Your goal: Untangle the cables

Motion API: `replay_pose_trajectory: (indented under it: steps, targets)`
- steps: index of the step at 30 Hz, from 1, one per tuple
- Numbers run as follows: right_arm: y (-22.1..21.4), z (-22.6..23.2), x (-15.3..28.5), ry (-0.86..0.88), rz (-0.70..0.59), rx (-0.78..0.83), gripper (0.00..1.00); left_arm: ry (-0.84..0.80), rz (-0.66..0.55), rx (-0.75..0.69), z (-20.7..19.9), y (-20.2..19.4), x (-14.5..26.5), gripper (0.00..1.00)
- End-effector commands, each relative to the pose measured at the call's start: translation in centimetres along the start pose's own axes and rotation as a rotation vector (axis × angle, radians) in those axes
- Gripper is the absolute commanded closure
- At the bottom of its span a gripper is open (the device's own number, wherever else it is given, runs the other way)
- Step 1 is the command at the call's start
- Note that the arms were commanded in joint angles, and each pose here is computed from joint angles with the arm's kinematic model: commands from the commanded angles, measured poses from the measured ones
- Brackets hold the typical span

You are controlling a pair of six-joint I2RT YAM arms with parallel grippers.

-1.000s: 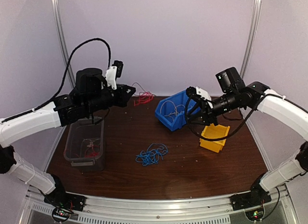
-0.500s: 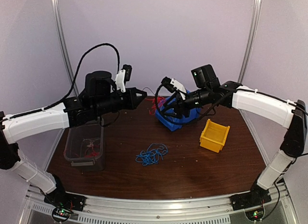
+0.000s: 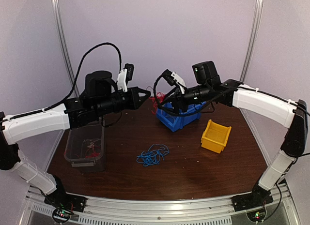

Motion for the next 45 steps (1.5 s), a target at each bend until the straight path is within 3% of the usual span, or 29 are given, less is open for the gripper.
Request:
replay_pose_trajectory:
  steps: [1, 9, 19, 24, 28, 36, 41, 42, 44, 45]
  targets:
    - [1.8, -0.4, -0.5, -0.008, -0.05, -0.037, 0.5, -0.081, -0.057, -0.001, -2.1, 1.9, 0.2, 1.0]
    - [0.9, -1.3, -0.4, -0.066, -0.043, -0.061, 1.0, -0.07, -0.072, -0.01, -2.1, 2.3, 0.7, 1.0]
    - [-5.6, -1.8, 0.4, -0.134, 0.068, -0.005, 1.0, 0.061, -0.219, -0.105, -1.9, 7.1, 3.9, 1.0]
    - [-5.0, 0.0, 1.3, -0.051, 0.032, 0.041, 1.0, 0.083, -0.259, -0.133, -2.1, 8.6, 4.9, 1.0]
    - [-7.5, -0.5, 1.2, -0.07, 0.097, 0.031, 1.0, 0.142, -0.302, -0.184, -2.2, 10.8, 6.5, 1.0]
    - [-15.5, -5.2, 3.0, -0.141, 0.204, -0.119, 1.0, 0.396, -0.531, -0.322, -2.0, 18.8, 15.4, 1.0]
    - [-18.4, -6.4, 3.5, -0.132, 0.252, -0.18, 1.0, 0.475, -0.59, -0.341, -1.4, 19.9, 18.1, 1.0]
    - [-18.6, -6.1, 3.3, -0.113, 0.257, -0.184, 0.98, 0.472, -0.594, -0.34, -1.4, 19.8, 18.1, 1.0]
    - [-18.5, -5.3, 3.2, -0.051, 0.249, -0.19, 0.77, 0.441, -0.562, -0.337, -1.4, 19.0, 17.1, 1.0]
    - [-18.0, -4.9, 3.2, -0.02, 0.236, -0.19, 0.71, 0.412, -0.527, -0.337, -1.5, 18.3, 16.1, 1.0]
Point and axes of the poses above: each gripper's point midway between its finger pads, its own x axis back along the fingers, its own z axis along the line the jaws close on, y = z × x, the point moved 3 cm from there along x, back along the fingers, and after that the axes turned 1 degree about -x, right-handed, at the moved point
